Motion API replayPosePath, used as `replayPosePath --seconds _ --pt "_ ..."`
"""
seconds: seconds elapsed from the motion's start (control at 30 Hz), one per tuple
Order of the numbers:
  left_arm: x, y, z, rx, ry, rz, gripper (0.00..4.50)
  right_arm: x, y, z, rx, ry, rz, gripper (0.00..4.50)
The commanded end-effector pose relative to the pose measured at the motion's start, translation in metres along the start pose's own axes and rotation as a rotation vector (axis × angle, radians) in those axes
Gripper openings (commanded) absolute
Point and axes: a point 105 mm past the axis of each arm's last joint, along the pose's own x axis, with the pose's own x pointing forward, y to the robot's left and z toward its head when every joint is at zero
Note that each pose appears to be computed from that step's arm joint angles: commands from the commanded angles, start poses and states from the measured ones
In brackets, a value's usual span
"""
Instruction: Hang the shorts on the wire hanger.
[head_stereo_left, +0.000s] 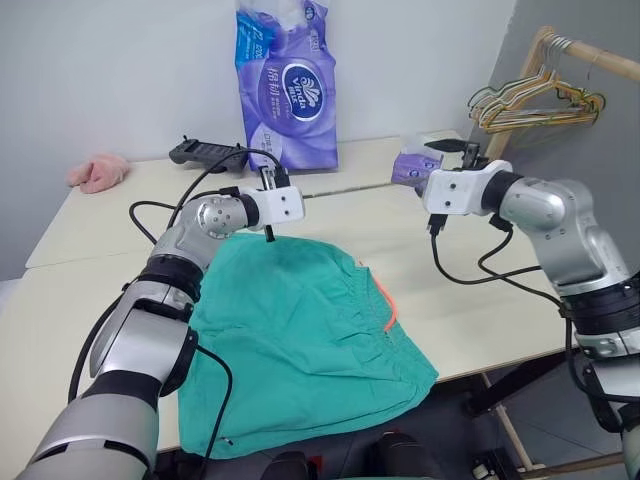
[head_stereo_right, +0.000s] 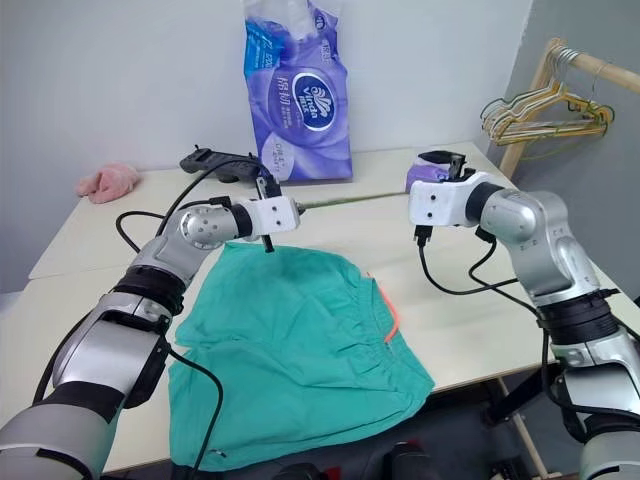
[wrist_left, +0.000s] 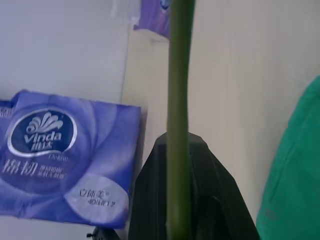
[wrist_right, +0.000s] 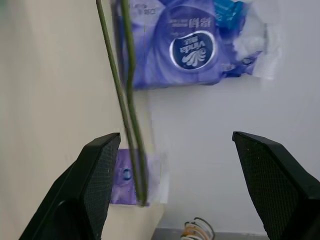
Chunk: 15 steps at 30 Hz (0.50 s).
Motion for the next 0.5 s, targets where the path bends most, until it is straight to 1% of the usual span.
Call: replayPosePath --seconds 0.03,0.17,0.23,0.47,0.5 --pt "0.0 0.008 0.017 0.047 -0.062 0.035 0.0 0.006 -0.001 -0.008 -0.011 0.035 -0.001 3.81" --pt "0.001 0.002 0.026 0.065 -0.088 0.027 0.0 0.015 0.012 -0.024 -0.012 0.099 0.062 3.81" --pt "0.001 0.001 0.028 0.071 -0.091 0.029 0.0 0.018 0.013 -0.029 -0.002 0.122 0.068 3.81" --pt "-0.001 -0.004 0.027 0.092 -0.083 0.017 0.0 0.024 0.011 -0.032 0.014 0.147 0.057 3.81" --pt "-0.002 -0.004 0.026 0.094 -0.079 0.014 0.0 0.023 0.011 -0.032 0.015 0.143 0.065 3.65"
